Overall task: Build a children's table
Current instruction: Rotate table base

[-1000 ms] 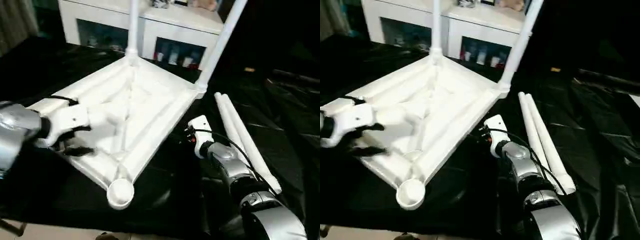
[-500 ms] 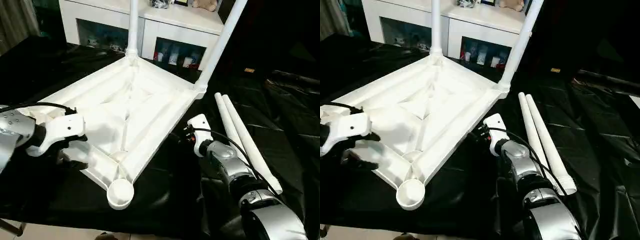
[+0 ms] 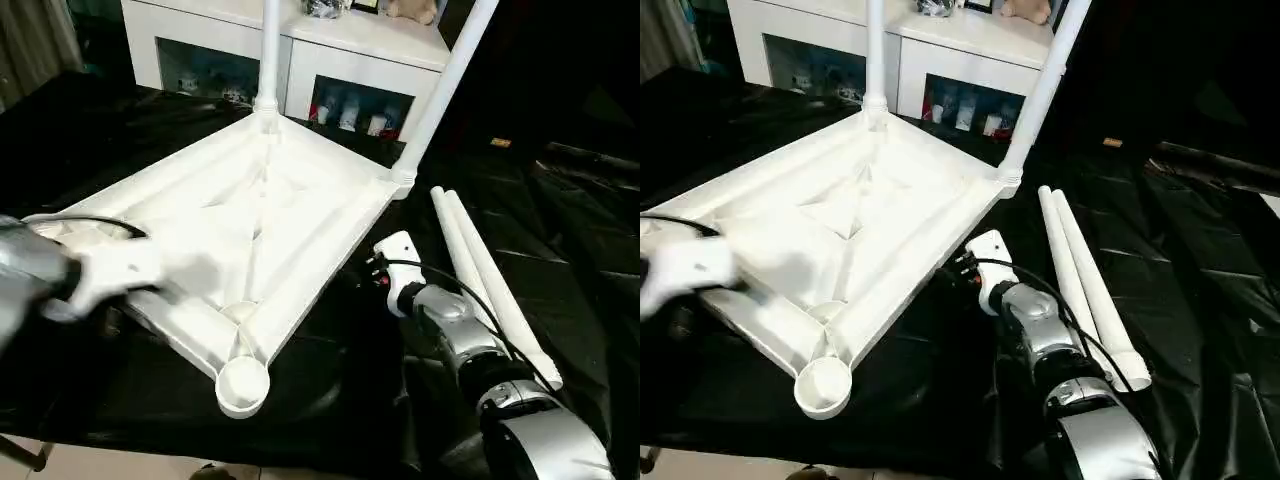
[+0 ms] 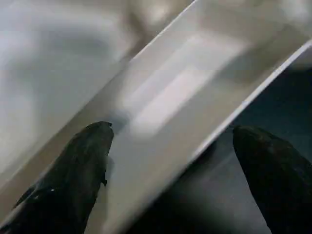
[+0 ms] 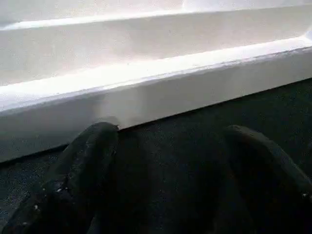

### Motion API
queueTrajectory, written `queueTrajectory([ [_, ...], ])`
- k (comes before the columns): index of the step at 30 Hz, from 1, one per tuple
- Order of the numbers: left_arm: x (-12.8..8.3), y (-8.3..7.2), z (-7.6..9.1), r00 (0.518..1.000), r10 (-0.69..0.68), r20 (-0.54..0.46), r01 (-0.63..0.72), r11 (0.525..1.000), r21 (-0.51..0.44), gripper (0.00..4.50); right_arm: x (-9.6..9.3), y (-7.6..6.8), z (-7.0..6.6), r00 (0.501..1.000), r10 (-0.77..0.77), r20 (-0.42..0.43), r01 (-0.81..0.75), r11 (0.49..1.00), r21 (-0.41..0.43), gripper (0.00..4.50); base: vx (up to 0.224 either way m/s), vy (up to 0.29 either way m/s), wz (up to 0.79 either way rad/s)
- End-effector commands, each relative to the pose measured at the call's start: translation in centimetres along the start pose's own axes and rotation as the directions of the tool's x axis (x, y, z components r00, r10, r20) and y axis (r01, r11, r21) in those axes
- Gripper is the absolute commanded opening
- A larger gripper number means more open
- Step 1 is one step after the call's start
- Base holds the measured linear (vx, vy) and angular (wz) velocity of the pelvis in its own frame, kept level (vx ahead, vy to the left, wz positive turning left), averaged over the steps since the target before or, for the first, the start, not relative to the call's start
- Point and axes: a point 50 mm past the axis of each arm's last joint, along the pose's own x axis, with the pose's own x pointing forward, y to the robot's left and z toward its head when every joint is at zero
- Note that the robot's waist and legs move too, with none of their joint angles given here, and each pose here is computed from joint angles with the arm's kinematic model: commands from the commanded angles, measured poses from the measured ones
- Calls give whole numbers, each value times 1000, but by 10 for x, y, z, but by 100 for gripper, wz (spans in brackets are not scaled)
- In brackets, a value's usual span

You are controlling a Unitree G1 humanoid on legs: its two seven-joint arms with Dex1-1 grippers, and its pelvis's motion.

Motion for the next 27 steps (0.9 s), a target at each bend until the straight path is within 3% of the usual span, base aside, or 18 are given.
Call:
queueTrajectory([
  [1,8,-8,14,997,-63,35,61,997,44,445,2,1,3,1000,21,5,-21,1000,-17,387,0,0,0],
  [6,28,-20,33,981,-166,100,158,984,83,445,7,13,6,997,78,21,-78,997,-13,387,0,0,0],
  [13,57,-24,53,964,-204,172,185,976,117,445,14,30,11,987,156,39,-155,988,-26,387,0,0,0],
  [21,84,-10,93,939,-111,324,62,985,159,445,18,40,17,978,203,55,-201,979,-39,387,0,0,0],
  [27,95,-1,112,921,-47,387,-32,980,195,445,15,32,14,983,179,46,-177,983,-46,387,0,0,0],
])
